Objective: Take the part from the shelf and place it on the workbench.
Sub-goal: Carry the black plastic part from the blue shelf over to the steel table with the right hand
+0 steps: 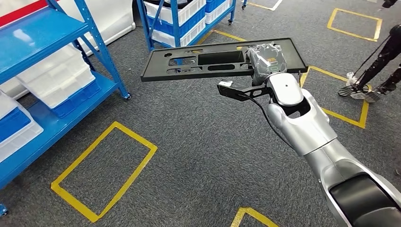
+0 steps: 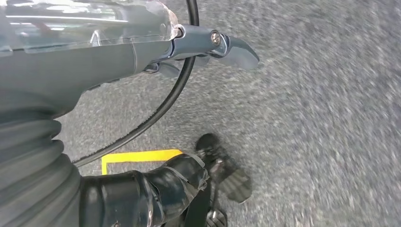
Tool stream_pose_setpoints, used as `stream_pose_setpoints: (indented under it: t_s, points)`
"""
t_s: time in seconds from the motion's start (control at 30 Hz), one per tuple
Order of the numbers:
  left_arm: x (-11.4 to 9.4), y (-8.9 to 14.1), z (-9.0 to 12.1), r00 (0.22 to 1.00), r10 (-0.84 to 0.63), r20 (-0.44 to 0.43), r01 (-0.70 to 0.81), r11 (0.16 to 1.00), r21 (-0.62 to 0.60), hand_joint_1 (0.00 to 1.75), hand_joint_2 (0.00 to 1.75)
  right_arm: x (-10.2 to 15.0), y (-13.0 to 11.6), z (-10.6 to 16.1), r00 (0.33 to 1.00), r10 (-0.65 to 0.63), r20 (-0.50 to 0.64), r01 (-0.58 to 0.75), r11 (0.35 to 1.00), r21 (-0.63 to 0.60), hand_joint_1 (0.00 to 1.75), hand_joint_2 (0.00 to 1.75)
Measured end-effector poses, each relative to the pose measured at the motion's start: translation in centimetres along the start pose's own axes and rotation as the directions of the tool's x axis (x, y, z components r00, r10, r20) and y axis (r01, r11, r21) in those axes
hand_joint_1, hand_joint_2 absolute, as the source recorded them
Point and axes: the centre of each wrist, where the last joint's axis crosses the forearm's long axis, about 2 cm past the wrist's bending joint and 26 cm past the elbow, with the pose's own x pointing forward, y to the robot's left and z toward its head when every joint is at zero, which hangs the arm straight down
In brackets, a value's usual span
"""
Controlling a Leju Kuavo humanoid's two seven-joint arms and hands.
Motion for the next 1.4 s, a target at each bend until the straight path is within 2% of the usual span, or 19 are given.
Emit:
stream_pose_setpoints:
  t_s: [0.43, 0.8, 1.4]
  points:
    - [0.0, 0.1, 0.0, 1.000, -0.010, 0.009, 0.010, 1.000, 0.004, 0.00, 1.75, -0.6, 0.7, 0.8, 1.000, -0.002, -0.024, 0.002, 1.000, 0.015, 1.75, 1.75]
    - [0.3, -0.1, 0.0, 1.000, -0.008, 0.013, 0.008, 1.000, 0.002, 0.00, 1.75, -1.2, -0.1, 0.8, 0.999, 0.008, -0.046, -0.008, 1.000, -0.005, 1.75, 1.75]
    - [0.1, 0.0, 0.0, 1.000, -0.009, 0.007, 0.009, 1.000, -0.001, 0.00, 1.75, -1.7, 0.9, 1.6, 0.998, 0.011, -0.066, -0.010, 1.000, 0.021, 1.75, 1.75]
